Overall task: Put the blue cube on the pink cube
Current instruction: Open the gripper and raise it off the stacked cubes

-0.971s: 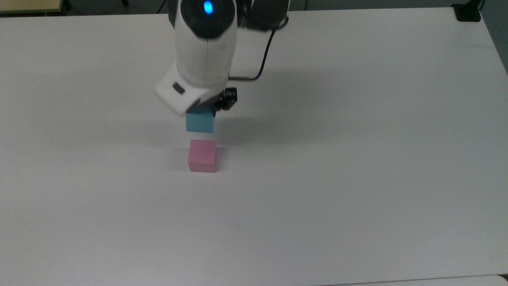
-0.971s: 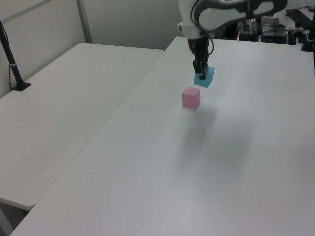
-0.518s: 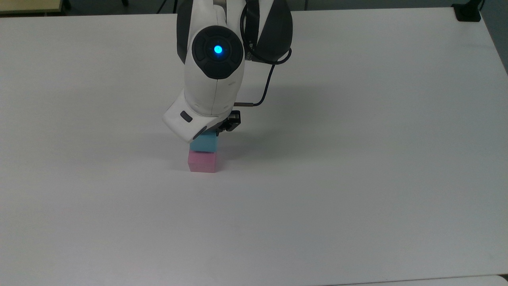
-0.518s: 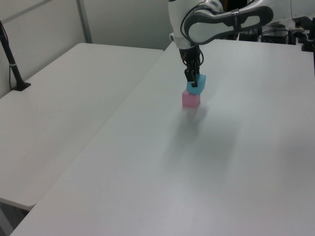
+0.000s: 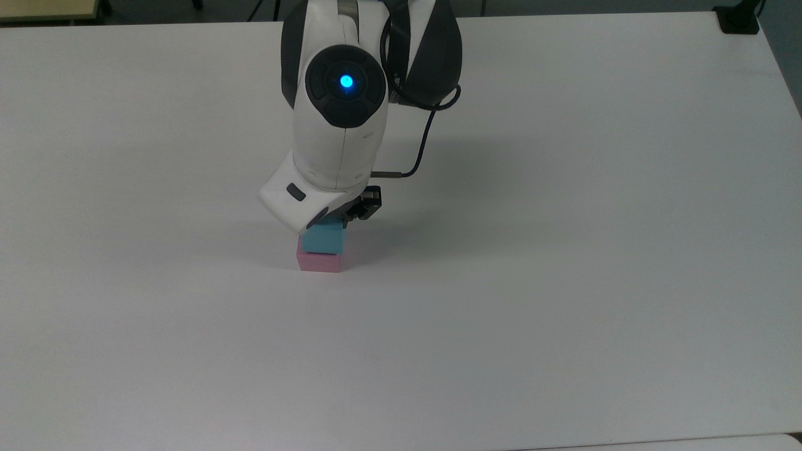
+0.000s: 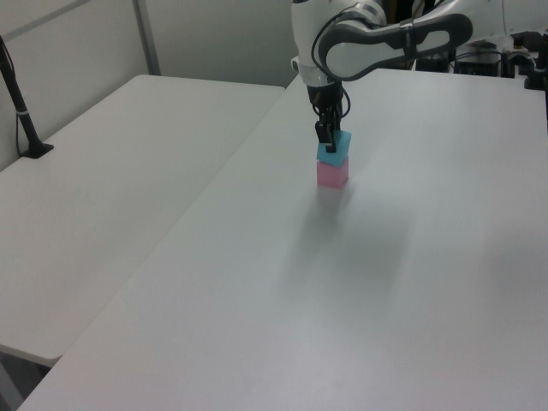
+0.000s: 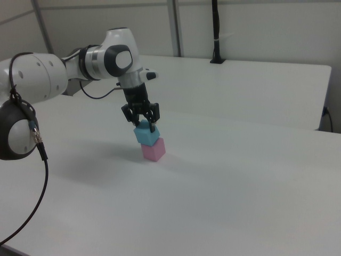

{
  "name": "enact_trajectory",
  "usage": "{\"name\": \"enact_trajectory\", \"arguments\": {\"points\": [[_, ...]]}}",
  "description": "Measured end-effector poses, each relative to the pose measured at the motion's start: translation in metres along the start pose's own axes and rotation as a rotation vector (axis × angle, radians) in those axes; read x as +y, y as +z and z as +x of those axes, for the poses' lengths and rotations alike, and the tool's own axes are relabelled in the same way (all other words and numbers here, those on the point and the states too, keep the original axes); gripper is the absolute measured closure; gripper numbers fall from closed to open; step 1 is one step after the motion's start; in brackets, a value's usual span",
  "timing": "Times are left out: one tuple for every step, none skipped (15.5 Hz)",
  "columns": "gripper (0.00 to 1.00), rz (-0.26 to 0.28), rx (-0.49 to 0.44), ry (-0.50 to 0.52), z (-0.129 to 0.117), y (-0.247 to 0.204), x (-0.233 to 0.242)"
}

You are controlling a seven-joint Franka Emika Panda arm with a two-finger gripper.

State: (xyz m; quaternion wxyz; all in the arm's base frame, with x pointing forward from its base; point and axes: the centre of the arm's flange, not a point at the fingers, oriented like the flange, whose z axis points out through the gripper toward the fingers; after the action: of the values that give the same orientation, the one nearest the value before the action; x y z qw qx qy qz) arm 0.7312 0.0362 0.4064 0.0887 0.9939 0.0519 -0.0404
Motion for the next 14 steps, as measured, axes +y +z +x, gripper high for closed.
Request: {"name": "enact_trajectory", "arguments": {"points": [[0.44,-0.001,0.004,-0.001,0.002,0.003,-0.001],[0.44,-0.001,0.005,-0.001,0.002,0.004,-0.001],[0.44,-0.001,0.007,-0.001,0.002,0.003,-0.001],[0.43,-0.001,0.007,0.000,0.002,0.003,-0.001],[0.36,-0.001,0.006,0.000,0.002,0.004,-0.001],[0.29,-0.001,0.005,0.001,0.003,0.005,-0.001],[0.19,-0.001,0.003,0.001,0.003,0.006,-0.001],[0.08,-0.001,0.003,0.004,0.003,0.006,0.000],[0.00,-0.003,0.006,0.012,0.002,0.004,0.003],[0.00,-0.005,0.014,0.026,0.001,-0.002,0.008],[0.00,-0.008,0.026,0.043,-0.002,-0.011,0.015],[0.00,-0.010,0.045,0.061,-0.006,-0.025,0.024],[0.00,-0.010,0.066,0.080,-0.012,-0.042,0.034],[0.00,-0.007,0.085,0.095,-0.021,-0.059,0.043]]}}
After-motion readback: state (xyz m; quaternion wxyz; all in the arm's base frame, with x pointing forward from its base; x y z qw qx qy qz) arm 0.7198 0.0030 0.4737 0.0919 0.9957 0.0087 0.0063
